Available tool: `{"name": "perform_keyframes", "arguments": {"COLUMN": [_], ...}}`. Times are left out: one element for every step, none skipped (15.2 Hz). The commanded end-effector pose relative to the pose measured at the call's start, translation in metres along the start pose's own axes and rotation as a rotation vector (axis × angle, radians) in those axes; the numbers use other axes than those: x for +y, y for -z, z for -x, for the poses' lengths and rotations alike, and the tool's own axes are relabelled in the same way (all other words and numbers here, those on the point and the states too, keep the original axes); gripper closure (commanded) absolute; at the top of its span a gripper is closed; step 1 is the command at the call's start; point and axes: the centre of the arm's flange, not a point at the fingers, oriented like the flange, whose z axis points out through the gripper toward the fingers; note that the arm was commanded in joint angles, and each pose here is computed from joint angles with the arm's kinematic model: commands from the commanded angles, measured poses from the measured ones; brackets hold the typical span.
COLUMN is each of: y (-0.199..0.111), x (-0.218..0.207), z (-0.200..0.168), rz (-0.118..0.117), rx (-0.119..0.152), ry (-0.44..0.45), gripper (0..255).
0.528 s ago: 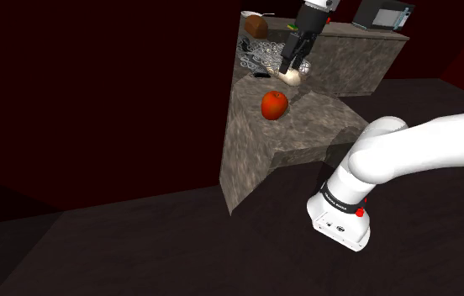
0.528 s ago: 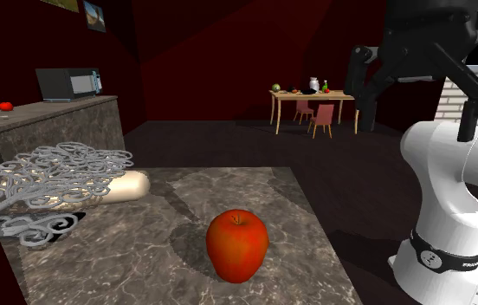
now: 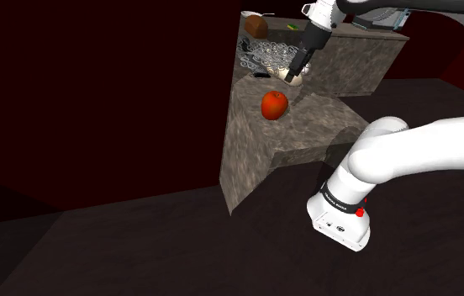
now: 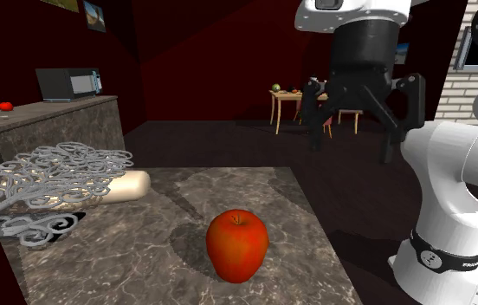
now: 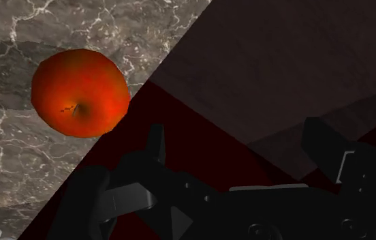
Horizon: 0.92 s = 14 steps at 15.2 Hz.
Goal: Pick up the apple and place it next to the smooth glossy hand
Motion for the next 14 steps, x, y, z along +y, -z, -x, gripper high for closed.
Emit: {"name": "perform_keyframes", "arguments": {"y": [-0.013, -0.019, -0.025, -0.032, -0.038, -0.044, -0.05, -0.057, -0.063, -0.069, -0.075, -0.082, -0.087, -0.092], "x": [0.024, 0.035, 0.047, 0.059, 0.07, 0.082, 0.094, 0.106, 0.117, 0.129, 0.141, 0.153, 0.163, 0.163], "z": [0.005, 0.007, 0.008, 0.01, 0.011, 0.011, 0.011, 0.011, 0.01, 0.009, 0.008, 0.006, 0.005, 0.003], "rz": [0.004, 0.005, 0.006, 0.008, 0.009, 0.01, 0.011, 0.012, 0.013, 0.015, 0.016, 0.017, 0.018, 0.018], "rx": [0.035, 0.051, 0.067, 0.083, 0.099, 0.115, 0.131, 0.147, 0.163, 0.179, 0.195, 0.211, 0.225, 0.225], "ry": [0.05, 0.073, 0.096, 0.119, 0.141, 0.164, 0.187, 0.209, 0.232, 0.255, 0.277, 0.3, 0.32, 0.32], "gripper": [0, 0, 0, 0, 0, 0, 0, 0, 0, 0, 0, 0, 0, 0]}}
